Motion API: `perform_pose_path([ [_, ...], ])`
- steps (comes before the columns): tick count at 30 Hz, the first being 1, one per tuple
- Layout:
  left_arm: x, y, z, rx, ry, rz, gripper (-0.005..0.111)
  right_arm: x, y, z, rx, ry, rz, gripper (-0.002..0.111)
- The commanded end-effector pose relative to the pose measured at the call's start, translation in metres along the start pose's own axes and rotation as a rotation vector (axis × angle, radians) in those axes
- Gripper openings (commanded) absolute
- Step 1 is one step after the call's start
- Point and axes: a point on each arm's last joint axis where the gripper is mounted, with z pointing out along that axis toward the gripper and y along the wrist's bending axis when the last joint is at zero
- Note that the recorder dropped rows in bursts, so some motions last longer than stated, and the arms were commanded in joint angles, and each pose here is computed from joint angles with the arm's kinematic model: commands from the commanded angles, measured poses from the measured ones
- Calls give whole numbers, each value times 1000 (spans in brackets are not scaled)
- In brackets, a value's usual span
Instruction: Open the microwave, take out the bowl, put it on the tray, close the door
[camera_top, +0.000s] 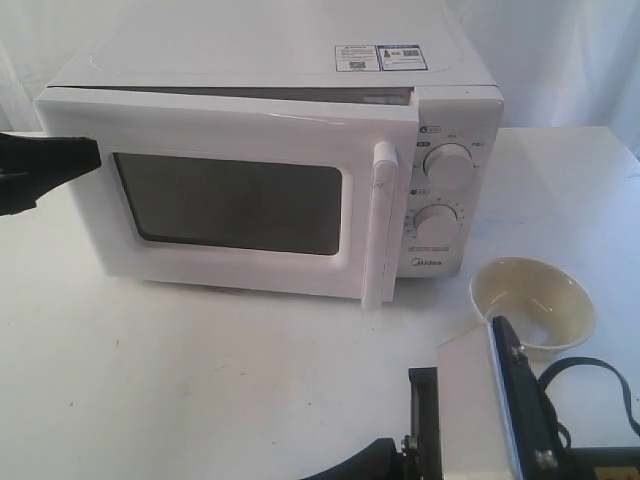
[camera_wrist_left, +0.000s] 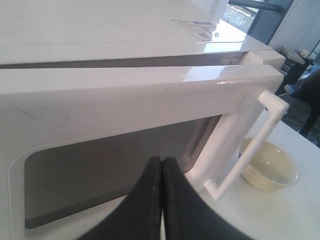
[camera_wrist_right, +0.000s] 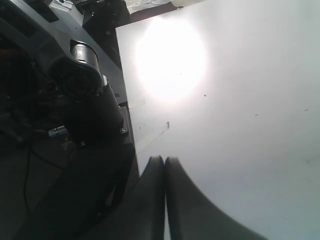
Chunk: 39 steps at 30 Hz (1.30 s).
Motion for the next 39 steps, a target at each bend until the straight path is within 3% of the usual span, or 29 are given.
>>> perform_pose_path([
  [1, -3, -3, 0, 29, -17, 8, 0, 1, 1, 0, -7, 1, 1, 0],
  [9, -3, -3, 0, 29, -13, 11, 0, -19, 3, -2, -34, -208, -8, 0],
  [14, -2, -3, 0, 32, -11, 13, 0, -22, 6, -2, -73, -256, -13, 0],
  [18, -2, -3, 0, 32, -8, 16, 0, -20, 13, 3, -185, -272, -72, 0],
  [21, -2, -3, 0, 32, -8, 16, 0, -22, 5, 13, -182, -287, -26, 0],
  [27, -1, -4, 0, 37, 7, 30, 0, -25, -32, 46, 1, -331, 30, 0],
  [32, 0, -5, 0, 51, 15, 36, 0, -19, -74, 60, 339, -359, 83, 0],
  [35, 0, -7, 0, 68, 12, 36, 0, -19, -89, 56, 508, -424, 24, 0],
  [39, 0, -7, 0, 70, 13, 35, 0, -20, -94, 53, 574, -453, -65, 0],
])
